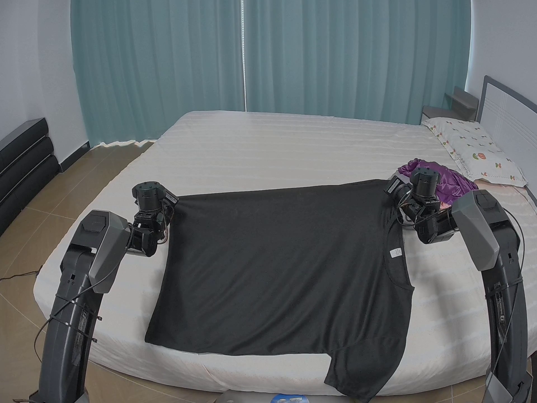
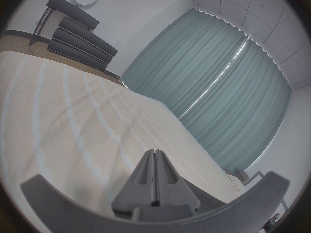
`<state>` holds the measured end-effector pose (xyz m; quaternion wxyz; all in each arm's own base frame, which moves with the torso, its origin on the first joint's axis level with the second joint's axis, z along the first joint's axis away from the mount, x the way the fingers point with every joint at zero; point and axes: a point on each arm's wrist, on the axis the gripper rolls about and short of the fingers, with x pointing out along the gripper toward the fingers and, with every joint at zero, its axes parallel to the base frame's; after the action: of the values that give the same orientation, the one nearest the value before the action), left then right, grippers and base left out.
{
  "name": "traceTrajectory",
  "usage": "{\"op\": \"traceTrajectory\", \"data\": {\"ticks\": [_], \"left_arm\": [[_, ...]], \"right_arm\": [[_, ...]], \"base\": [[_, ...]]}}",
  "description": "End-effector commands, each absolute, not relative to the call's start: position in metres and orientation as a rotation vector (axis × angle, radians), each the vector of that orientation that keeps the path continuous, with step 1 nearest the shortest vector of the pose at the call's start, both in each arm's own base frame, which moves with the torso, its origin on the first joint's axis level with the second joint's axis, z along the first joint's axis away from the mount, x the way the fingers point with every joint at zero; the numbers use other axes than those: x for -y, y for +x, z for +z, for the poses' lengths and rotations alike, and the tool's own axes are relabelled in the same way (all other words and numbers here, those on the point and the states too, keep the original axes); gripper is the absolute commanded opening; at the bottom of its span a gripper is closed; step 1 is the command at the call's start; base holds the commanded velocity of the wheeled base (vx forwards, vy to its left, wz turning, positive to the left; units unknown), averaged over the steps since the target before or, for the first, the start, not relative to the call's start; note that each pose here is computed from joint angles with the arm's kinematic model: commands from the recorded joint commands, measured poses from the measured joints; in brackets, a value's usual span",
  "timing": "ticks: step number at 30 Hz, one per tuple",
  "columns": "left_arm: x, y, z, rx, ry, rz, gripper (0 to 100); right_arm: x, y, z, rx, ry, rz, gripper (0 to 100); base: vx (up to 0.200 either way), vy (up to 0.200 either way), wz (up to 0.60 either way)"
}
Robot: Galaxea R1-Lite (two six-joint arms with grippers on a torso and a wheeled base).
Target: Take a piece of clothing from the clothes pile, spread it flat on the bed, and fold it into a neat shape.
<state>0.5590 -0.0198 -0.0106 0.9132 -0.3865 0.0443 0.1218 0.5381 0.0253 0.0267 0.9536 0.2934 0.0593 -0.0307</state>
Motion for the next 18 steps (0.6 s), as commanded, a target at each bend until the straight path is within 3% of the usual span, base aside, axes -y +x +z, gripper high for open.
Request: {"op": "traceTrajectory", "data": {"ticks": [1,18], "left_arm": [[0.028,0.559,-0.010,-0.080,-0.799,0.224,0],[0.029,0.560,-0.011,-0.034,-0.799,0.162,0]], "right_arm": [[-0.026,0.540,0.024,-0.115,0.591,-0.060,0],[-0.033,0.556,-0.040,-0.109,0.548,-0.161,0]], "base": [[0.000,0.000,0.00],[0.000,0.000,0.00]]}}
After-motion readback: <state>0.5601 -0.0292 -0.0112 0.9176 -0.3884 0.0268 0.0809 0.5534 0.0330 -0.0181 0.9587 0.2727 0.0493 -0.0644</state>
